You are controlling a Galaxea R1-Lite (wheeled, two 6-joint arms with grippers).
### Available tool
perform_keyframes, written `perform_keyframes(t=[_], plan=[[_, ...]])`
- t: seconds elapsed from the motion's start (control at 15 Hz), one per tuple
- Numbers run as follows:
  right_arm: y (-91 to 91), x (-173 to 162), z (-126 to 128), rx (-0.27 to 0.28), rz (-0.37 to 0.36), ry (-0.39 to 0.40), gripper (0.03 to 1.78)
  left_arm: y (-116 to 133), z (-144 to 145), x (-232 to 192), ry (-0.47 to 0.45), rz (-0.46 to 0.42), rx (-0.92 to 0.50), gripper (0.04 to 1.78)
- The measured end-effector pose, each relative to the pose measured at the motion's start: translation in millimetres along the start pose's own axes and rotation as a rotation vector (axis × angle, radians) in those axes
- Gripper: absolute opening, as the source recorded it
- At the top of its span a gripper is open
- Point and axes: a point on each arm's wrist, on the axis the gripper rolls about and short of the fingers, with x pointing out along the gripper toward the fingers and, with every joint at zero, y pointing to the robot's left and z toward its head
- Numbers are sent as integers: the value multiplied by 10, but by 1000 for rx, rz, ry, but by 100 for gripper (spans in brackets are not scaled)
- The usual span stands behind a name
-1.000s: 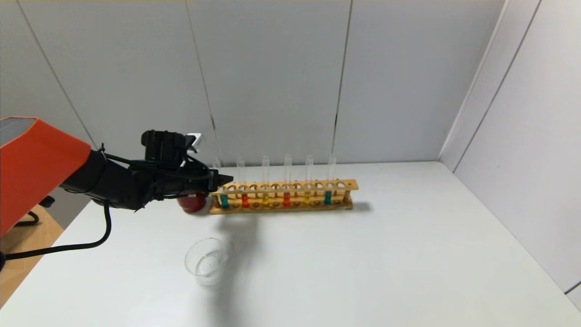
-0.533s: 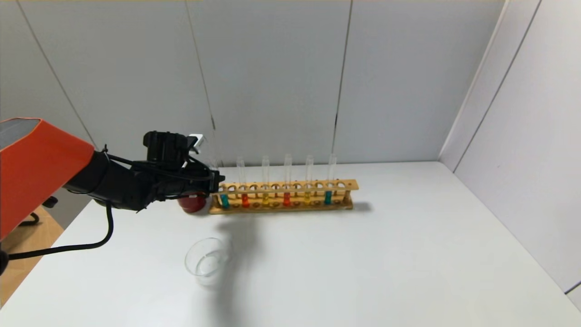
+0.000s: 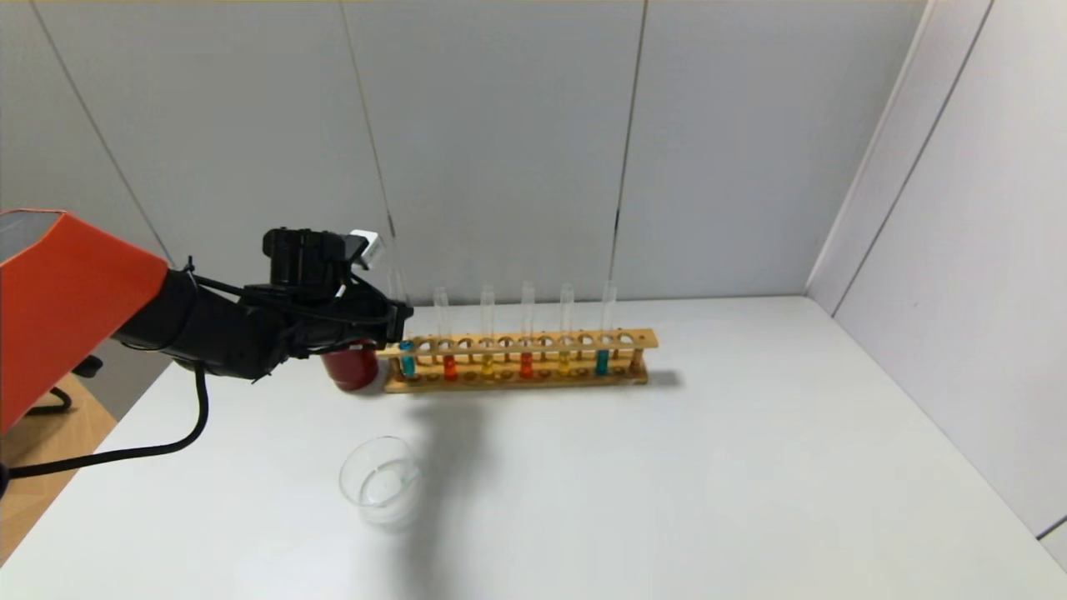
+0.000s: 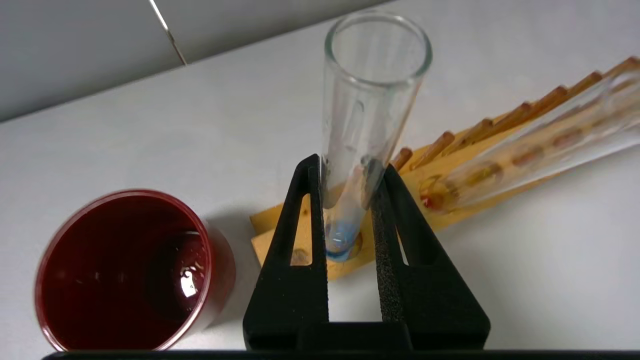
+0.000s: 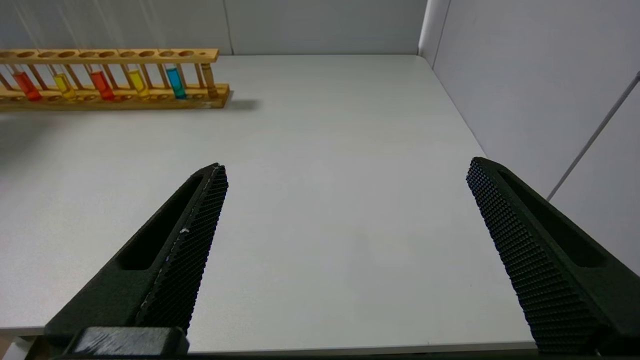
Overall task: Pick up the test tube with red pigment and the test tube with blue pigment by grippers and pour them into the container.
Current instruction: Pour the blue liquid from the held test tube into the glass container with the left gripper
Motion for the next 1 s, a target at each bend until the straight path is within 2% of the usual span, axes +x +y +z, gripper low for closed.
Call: perform_keyframes(t=[0.33,0.67,0.87,1.0], plan=[[0,0,0,0,0,0,175,-32,385,-258,-115,8,25,32],[0,0,0,0,0,0,175,-109,723,-708,-202,19,40,32],[0,0,0,0,0,0,175,-149,811,-1060,-204,75,51,32],[0,0,0,0,0,0,175,-142,765,-1318,-193,107,60,32]])
